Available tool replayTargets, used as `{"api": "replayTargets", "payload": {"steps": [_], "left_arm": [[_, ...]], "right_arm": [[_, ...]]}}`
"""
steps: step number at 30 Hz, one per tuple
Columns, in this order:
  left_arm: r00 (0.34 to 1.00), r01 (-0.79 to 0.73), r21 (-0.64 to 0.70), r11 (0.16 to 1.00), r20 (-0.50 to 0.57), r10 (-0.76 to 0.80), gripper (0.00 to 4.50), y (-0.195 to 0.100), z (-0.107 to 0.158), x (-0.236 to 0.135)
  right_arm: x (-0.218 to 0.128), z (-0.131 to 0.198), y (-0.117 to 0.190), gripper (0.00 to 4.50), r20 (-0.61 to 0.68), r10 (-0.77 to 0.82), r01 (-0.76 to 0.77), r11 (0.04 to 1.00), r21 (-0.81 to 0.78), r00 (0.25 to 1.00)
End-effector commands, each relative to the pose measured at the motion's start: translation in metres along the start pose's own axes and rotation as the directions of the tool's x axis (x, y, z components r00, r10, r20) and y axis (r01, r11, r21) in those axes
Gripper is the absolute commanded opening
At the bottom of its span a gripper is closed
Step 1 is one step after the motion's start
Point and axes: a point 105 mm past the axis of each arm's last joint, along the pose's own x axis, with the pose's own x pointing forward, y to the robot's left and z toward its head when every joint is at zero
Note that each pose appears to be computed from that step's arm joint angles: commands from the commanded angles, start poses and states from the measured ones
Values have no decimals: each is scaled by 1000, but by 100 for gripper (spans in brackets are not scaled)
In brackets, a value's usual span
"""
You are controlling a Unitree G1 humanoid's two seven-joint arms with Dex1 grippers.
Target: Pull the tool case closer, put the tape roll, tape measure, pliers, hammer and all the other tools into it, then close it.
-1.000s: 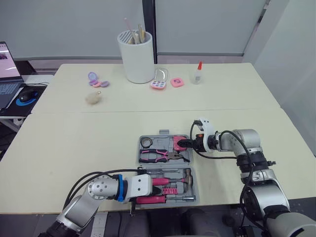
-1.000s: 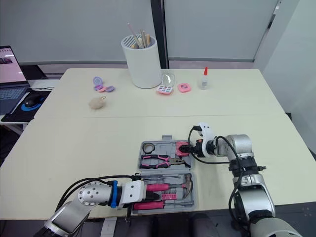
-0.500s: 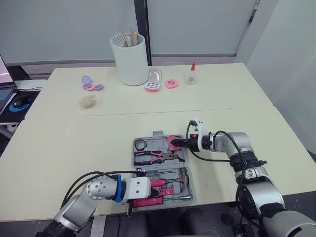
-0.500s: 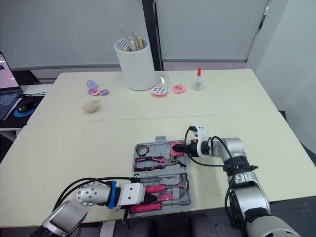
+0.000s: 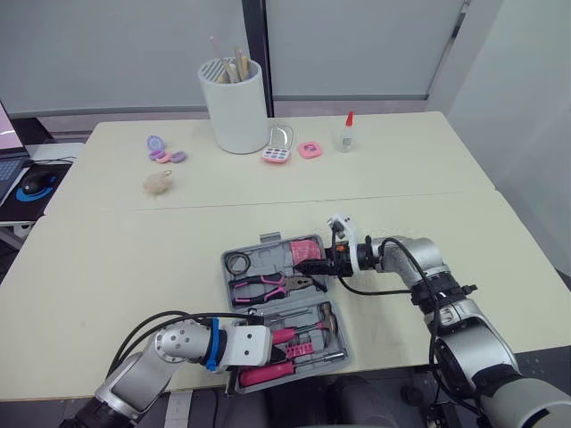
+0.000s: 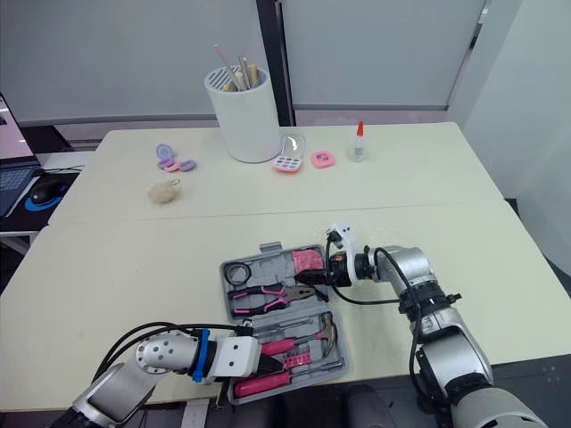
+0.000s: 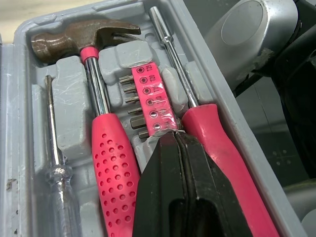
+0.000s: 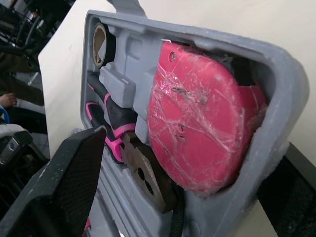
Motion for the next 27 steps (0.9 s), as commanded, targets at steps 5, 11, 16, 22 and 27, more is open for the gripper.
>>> {"api": "replayTargets", "payload": {"steps": [5, 11, 16, 22, 27], "left_arm": [[995, 49, -71, 996, -80, -55, 0, -16, -20, 1], [998, 15, -87, 996, -67, -21, 0, -13, -18, 1], [999, -49, -119, 992, -27, 46, 0, -10, -14, -8], [990, -135, -175, 975, 21, 141, 0, -13, -10, -26], [970, -198, -265, 944, 87, 228, 0, -18, 4, -43]], "right_arm": [[-10, 42, 30, 448, 3, 145, -139, 957, -254, 989], [-24, 29, 46, 448, -138, 174, -216, 887, -408, 975], [-30, 29, 56, 448, -145, 150, -203, 844, -496, 978], [-41, 34, 66, 448, -118, 106, -155, 808, -569, 987], [-48, 27, 76, 448, -138, 98, -163, 777, -608, 985]]}}
